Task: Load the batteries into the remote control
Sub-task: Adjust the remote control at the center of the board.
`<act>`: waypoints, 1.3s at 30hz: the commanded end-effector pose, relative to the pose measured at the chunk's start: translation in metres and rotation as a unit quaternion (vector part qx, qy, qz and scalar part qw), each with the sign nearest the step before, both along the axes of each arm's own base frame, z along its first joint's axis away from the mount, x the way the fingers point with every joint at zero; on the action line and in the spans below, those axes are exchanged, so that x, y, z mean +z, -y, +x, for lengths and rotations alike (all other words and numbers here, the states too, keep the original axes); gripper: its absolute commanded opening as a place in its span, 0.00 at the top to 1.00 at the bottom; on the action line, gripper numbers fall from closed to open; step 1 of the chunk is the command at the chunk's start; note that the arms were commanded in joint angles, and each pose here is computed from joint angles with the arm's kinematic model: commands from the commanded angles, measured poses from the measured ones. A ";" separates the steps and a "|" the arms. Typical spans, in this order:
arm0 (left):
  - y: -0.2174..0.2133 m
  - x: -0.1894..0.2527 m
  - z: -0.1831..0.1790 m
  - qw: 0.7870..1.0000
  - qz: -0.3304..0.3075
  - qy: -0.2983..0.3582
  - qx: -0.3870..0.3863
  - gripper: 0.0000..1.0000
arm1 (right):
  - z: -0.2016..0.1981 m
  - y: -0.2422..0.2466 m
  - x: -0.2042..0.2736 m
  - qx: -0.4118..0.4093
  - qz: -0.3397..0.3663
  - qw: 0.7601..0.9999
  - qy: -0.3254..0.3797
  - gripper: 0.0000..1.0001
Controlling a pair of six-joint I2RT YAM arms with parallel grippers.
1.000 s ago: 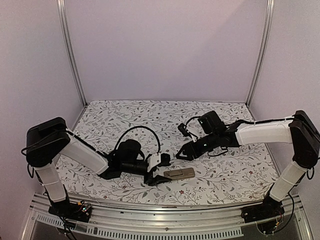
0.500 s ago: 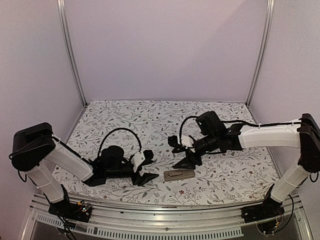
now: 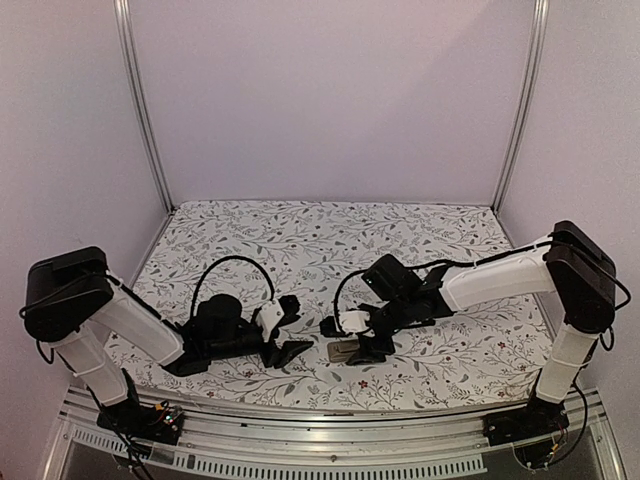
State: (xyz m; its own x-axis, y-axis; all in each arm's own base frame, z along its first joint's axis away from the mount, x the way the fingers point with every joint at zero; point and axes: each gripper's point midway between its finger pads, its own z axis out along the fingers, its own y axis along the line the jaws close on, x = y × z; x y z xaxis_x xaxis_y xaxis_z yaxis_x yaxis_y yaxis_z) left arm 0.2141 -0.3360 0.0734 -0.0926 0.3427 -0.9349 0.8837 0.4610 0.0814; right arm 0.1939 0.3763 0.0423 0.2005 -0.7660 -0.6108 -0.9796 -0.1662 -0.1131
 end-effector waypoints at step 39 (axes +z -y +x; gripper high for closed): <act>0.013 -0.010 0.007 1.000 0.018 0.013 -0.020 0.34 | 0.004 0.002 -0.018 -0.035 -0.017 0.999 0.026 0.54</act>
